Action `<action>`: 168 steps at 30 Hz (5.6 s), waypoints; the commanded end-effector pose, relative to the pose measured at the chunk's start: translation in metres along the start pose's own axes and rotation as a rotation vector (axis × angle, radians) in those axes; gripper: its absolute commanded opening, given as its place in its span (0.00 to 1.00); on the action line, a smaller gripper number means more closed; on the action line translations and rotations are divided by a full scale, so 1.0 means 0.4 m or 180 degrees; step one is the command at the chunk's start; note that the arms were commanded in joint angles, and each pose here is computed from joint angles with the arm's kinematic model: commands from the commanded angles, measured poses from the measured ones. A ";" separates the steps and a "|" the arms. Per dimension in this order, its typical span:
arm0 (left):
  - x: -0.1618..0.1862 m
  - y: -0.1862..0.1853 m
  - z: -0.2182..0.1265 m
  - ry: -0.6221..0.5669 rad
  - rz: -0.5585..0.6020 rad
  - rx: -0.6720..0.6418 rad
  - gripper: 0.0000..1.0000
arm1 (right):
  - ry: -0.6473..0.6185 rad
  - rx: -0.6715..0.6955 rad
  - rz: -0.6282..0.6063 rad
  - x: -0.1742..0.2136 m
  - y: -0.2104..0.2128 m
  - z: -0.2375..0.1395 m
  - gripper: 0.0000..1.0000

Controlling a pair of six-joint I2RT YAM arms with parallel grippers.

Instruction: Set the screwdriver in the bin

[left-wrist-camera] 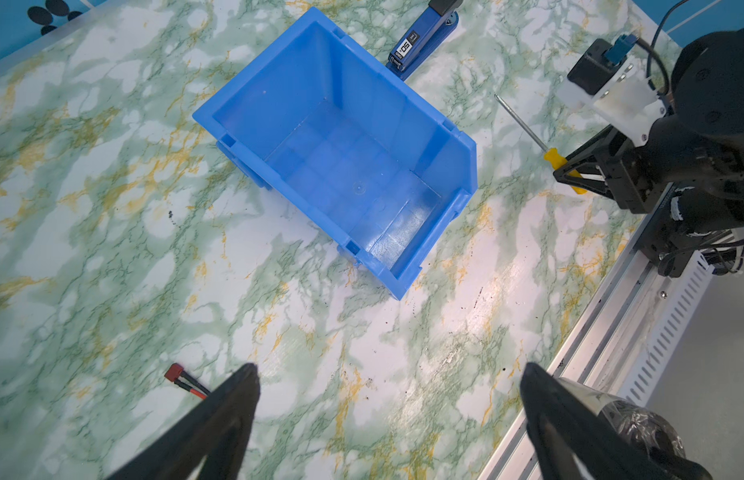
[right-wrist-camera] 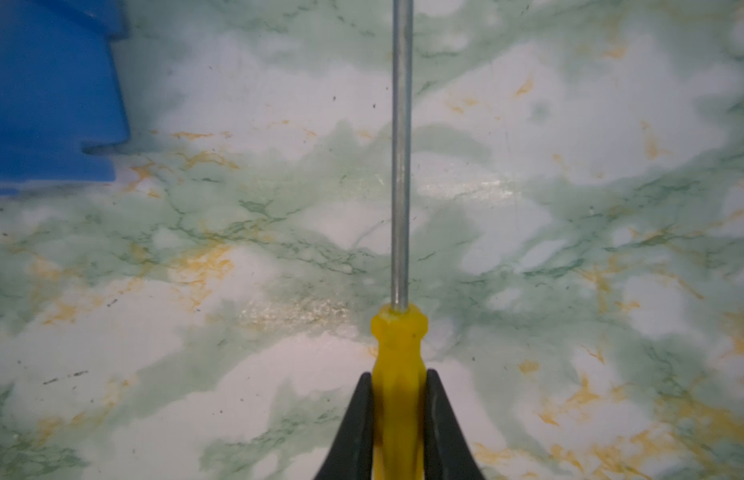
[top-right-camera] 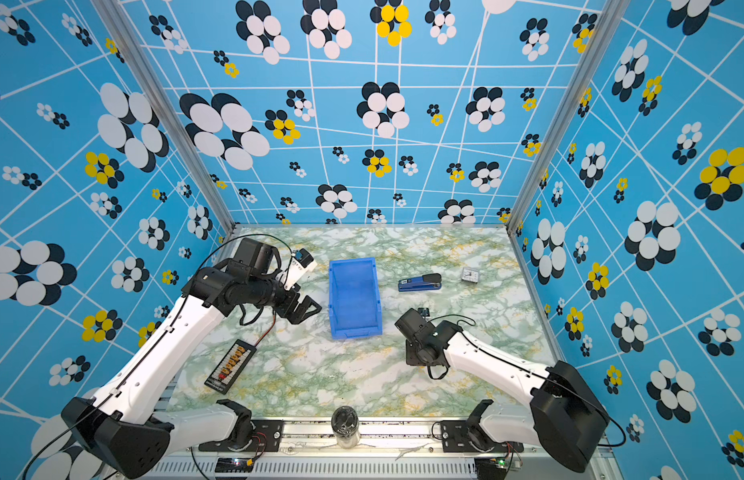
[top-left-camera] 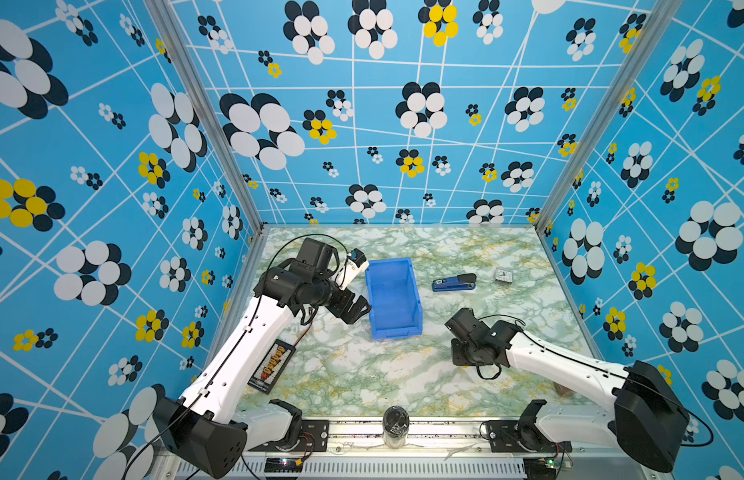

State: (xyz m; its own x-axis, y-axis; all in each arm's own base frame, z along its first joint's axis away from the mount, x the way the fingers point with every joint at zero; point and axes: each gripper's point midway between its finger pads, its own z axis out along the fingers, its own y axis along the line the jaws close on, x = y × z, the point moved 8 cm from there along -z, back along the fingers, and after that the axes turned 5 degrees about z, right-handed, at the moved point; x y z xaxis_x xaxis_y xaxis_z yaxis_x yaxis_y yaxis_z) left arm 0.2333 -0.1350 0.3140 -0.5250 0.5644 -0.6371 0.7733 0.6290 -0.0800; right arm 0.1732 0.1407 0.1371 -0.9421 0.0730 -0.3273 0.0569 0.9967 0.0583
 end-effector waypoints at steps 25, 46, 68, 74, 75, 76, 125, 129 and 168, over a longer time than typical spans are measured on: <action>0.084 -0.023 -0.031 0.0122 0.0282 -0.0500 0.99 | -0.0478 -0.0688 -0.0782 -0.263 0.265 -0.214 0.19; 0.072 -0.022 -0.058 -0.0091 0.0135 -0.0448 0.99 | -0.0111 -0.0807 -0.0918 -0.330 0.484 -0.011 0.19; 0.062 -0.014 -0.048 -0.0137 0.0054 -0.0392 0.99 | 0.0176 -0.0717 -0.0852 -0.316 0.548 0.186 0.21; 0.065 -0.014 -0.047 -0.0139 0.0054 -0.0394 0.99 | 0.0227 -0.0687 -0.0838 -0.310 0.552 0.215 0.24; 0.065 -0.015 -0.047 -0.0145 0.0055 -0.0390 0.99 | 0.0235 -0.0678 -0.0836 -0.310 0.552 0.219 0.24; 0.066 -0.014 -0.048 -0.0145 0.0047 -0.0392 0.99 | 0.0243 -0.0672 -0.0840 -0.308 0.552 0.222 0.24; 0.063 0.102 -0.020 -0.0076 -0.0398 -0.0933 0.92 | -0.1371 -0.0668 -0.0734 -0.407 0.374 -0.287 0.55; 0.067 0.126 -0.002 -0.0010 -0.0465 -0.0982 0.82 | -0.1424 -0.0534 -0.0582 -0.384 0.295 -0.274 0.61; 0.333 0.404 0.227 -0.0851 -0.1658 -0.2033 0.99 | -0.2942 0.0693 0.0585 -0.325 -0.318 -0.038 0.99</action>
State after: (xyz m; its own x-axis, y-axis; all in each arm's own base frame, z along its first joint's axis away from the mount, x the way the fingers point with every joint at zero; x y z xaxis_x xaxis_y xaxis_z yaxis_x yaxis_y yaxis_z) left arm 0.3108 -0.0105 0.1435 -0.6869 0.0558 -0.7246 0.0896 0.9959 -0.0083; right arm 0.2786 0.0103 0.1904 -0.3377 0.1137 -0.9344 0.3311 0.9436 -0.0049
